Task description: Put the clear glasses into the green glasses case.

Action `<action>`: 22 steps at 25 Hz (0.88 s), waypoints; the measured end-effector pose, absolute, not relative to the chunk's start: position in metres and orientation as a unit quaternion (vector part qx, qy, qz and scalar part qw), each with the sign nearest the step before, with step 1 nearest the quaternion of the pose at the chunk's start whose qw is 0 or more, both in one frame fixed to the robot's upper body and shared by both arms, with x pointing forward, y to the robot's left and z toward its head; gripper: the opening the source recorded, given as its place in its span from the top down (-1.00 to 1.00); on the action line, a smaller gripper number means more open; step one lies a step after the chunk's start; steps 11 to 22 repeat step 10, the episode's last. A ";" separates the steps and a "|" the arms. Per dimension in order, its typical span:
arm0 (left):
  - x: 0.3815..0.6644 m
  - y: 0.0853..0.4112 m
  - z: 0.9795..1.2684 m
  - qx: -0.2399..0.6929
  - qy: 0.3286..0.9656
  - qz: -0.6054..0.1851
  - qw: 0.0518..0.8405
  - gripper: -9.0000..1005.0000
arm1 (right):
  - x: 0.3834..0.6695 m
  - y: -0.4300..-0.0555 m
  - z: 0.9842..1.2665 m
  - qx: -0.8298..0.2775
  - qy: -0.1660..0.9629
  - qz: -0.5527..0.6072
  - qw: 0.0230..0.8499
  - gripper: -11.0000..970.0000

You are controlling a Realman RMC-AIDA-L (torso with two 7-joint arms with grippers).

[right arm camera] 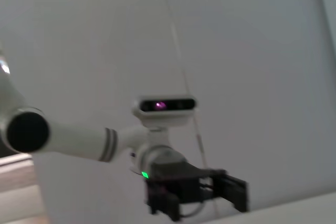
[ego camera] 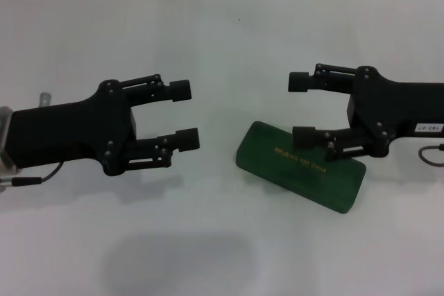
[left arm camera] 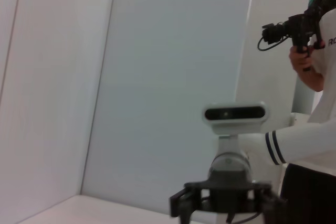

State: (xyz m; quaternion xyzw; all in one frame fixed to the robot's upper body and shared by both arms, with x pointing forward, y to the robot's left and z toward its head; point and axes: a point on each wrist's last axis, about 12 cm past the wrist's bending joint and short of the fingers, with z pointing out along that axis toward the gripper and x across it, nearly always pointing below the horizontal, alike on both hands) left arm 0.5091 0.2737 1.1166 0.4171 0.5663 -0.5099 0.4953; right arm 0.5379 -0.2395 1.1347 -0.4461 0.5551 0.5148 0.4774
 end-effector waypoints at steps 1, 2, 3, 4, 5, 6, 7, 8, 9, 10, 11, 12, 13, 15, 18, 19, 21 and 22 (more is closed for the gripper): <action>0.509 0.275 1.116 0.417 0.568 -0.509 0.494 -0.50 | 0.537 -0.239 1.136 -0.447 0.552 0.520 0.475 -0.67; 0.508 0.277 1.117 0.418 0.570 -0.507 0.493 -0.50 | 0.535 -0.239 1.136 -0.446 0.549 0.526 0.473 -0.69; 0.508 0.279 1.117 0.419 0.572 -0.507 0.491 -0.50 | 0.534 -0.240 1.136 -0.446 0.546 0.530 0.471 -0.71; 0.508 0.281 1.117 0.421 0.574 -0.506 0.487 -0.50 | 0.531 -0.240 1.136 -0.445 0.542 0.536 0.470 -0.74; 0.508 0.282 1.117 0.425 0.575 -0.505 0.484 -0.50 | 0.528 -0.241 1.135 -0.444 0.540 0.540 0.468 -0.76; 0.507 0.283 1.118 0.430 0.576 -0.505 0.478 -0.50 | 0.526 -0.241 1.135 -0.443 0.538 0.543 0.467 -0.78; 0.507 0.284 1.119 0.434 0.576 -0.503 0.475 -0.50 | 0.524 -0.242 1.134 -0.442 0.537 0.547 0.466 -0.80; 0.506 0.285 1.119 0.439 0.577 -0.502 0.471 -0.50 | 0.522 -0.243 1.132 -0.441 0.537 0.549 0.465 -0.80; 0.506 0.287 1.120 0.442 0.579 -0.501 0.467 -0.50 | 0.520 -0.244 1.131 -0.438 0.538 0.550 0.465 -0.80; 0.506 0.288 1.121 0.443 0.580 -0.501 0.465 -0.50 | 0.519 -0.245 1.130 -0.434 0.539 0.550 0.467 -0.80; 0.506 0.288 1.121 0.443 0.580 -0.501 0.465 -0.50 | 0.519 -0.245 1.130 -0.434 0.539 0.550 0.467 -0.80; 0.506 0.288 1.121 0.443 0.580 -0.501 0.465 -0.50 | 0.519 -0.245 1.130 -0.434 0.539 0.550 0.467 -0.80; 0.506 0.288 1.121 0.443 0.580 -0.501 0.465 -0.50 | 0.519 -0.245 1.130 -0.434 0.539 0.550 0.467 -0.80; 0.506 0.288 1.121 0.443 0.580 -0.501 0.465 -0.50 | 0.519 -0.245 1.130 -0.434 0.539 0.550 0.467 -0.80; 0.506 0.288 1.121 0.443 0.580 -0.501 0.465 -0.50 | 0.519 -0.245 1.130 -0.434 0.539 0.550 0.467 -0.80; 0.506 0.288 1.121 0.443 0.580 -0.501 0.465 -0.50 | 0.519 -0.245 1.130 -0.434 0.539 0.550 0.467 -0.80; 0.506 0.288 1.121 0.443 0.580 -0.501 0.465 -0.50 | 0.519 -0.245 1.130 -0.434 0.539 0.550 0.467 -0.80; 0.506 0.288 1.121 0.443 0.580 -0.501 0.465 -0.50 | 0.519 -0.245 1.130 -0.434 0.539 0.550 0.467 -0.80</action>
